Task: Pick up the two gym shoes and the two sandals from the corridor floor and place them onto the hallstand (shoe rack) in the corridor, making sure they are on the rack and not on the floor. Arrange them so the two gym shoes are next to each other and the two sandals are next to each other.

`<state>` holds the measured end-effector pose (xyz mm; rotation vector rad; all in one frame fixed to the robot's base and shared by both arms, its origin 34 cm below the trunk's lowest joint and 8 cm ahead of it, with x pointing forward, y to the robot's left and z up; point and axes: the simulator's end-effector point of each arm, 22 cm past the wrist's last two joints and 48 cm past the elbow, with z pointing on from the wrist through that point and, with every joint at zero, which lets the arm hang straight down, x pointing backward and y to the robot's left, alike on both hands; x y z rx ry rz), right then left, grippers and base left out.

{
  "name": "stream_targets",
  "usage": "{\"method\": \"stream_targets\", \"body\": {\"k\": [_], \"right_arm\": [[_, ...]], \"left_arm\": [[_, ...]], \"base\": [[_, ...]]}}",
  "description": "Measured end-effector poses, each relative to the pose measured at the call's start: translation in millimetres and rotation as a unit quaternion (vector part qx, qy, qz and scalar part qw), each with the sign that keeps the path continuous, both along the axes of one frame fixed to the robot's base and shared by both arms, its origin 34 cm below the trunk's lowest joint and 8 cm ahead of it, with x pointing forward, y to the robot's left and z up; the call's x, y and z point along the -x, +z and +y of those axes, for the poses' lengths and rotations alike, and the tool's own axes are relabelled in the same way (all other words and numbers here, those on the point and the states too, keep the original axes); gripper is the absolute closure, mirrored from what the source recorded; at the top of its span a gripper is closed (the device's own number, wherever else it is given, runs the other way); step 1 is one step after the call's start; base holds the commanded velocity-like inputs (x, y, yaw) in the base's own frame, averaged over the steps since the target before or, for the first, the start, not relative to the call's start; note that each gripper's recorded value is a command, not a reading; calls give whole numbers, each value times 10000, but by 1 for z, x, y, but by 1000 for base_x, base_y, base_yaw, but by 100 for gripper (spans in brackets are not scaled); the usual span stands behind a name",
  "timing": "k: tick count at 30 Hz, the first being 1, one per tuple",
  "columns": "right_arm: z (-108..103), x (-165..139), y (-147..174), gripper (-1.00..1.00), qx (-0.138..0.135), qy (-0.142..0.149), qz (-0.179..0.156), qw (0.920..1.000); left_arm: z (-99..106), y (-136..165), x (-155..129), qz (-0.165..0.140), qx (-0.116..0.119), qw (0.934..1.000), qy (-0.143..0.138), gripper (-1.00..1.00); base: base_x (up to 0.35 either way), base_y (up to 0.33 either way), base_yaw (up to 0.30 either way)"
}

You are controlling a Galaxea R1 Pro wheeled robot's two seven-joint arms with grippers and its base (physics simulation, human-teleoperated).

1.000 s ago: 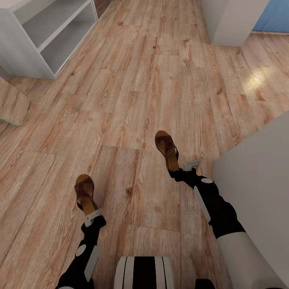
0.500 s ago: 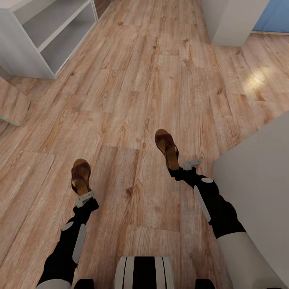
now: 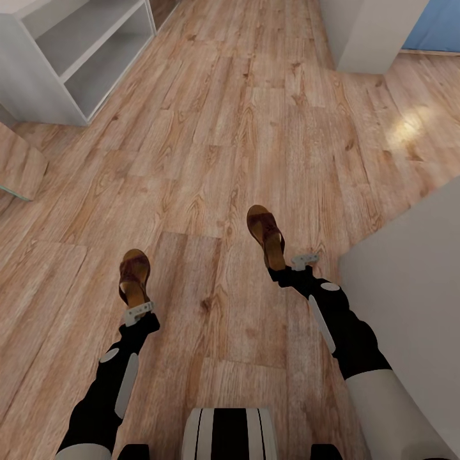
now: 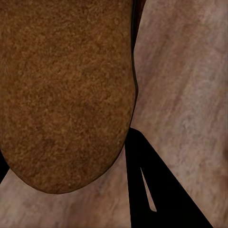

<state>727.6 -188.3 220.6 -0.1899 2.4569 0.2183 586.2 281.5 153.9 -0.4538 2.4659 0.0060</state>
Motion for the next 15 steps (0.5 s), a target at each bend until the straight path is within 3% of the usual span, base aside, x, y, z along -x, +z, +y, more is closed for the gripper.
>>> {"method": "stream_targets", "body": {"k": [15], "right_arm": [[0,0,0,100,-2,-1,-1,10000]], "left_arm": [[-3,1,-1,-13,6,10000,-53,100]], "base": [[0,0,0]]}}
